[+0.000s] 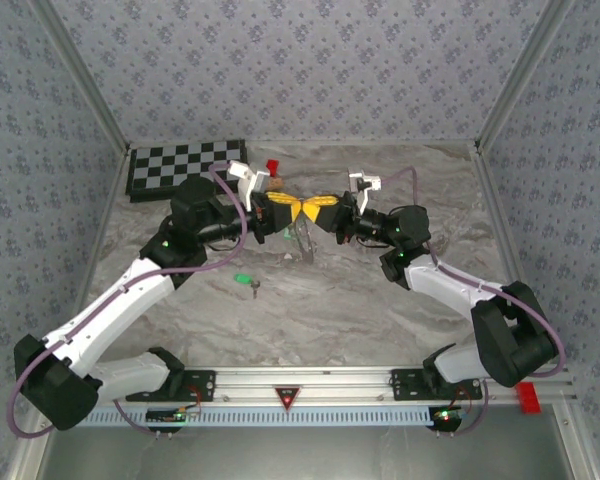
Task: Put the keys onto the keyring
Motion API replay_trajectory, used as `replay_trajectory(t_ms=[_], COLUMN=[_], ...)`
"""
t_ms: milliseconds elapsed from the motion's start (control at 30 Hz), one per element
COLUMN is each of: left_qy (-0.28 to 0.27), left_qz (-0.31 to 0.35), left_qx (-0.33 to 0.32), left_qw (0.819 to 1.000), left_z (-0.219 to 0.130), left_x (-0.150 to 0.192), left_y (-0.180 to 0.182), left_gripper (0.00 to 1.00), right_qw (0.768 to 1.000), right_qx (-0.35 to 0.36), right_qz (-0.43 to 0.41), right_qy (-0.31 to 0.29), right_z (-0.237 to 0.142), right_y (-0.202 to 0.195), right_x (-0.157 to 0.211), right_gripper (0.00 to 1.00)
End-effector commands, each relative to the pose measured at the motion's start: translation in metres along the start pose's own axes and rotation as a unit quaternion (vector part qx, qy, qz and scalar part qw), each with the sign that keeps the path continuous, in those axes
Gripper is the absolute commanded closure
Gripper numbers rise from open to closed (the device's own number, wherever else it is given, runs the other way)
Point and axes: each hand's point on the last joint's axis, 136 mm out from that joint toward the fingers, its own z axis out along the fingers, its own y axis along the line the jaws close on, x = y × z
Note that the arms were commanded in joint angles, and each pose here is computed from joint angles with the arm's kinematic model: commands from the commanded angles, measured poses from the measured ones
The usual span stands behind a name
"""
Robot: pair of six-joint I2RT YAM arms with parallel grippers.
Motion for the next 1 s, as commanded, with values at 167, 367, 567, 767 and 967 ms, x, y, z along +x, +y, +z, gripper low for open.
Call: replay_trajectory(t_ms=[167, 367, 567, 767, 967], left_qy=[-0.016, -0.012, -0.003, 0.007, 0.011], left_qz=[0.013, 0.017, 0.020, 0.019, 0.016], left_qx=[0.031, 0.027, 0.028, 0.033, 0.031], left_qw=[0.999, 0.999, 0.999, 0.999, 0.999], left_z=[0.000, -0.001, -0.002, 0.000, 0.002], left_x=[-0.016, -0.017, -0.013, -0.010, -0.008], left_y=[-0.013, -0.013, -0.014, -0.014, -0.012], left_gripper=[1.00, 1.00, 1.00, 1.00, 1.00], right_qw=[0.999, 0.999, 0.999, 0.999, 1.000], right_qx=[-0.023, -0.011, 0.019, 0.027, 0.018], right_qz=[-0.034, -0.030, -0.024, -0.025, -0.024], right_qy=[-0.011, -0.008, -0.009, 0.000, 0.008], right_z=[0.007, 0.004, -0.006, -0.008, -0.006], right_y=[0.015, 0.007, -0.007, -0.011, -0.008], right_x=[-0.016, -0.012, -0.012, -0.010, -0.006], right_gripper=[1.00, 1.00, 0.77, 0.83, 0.84])
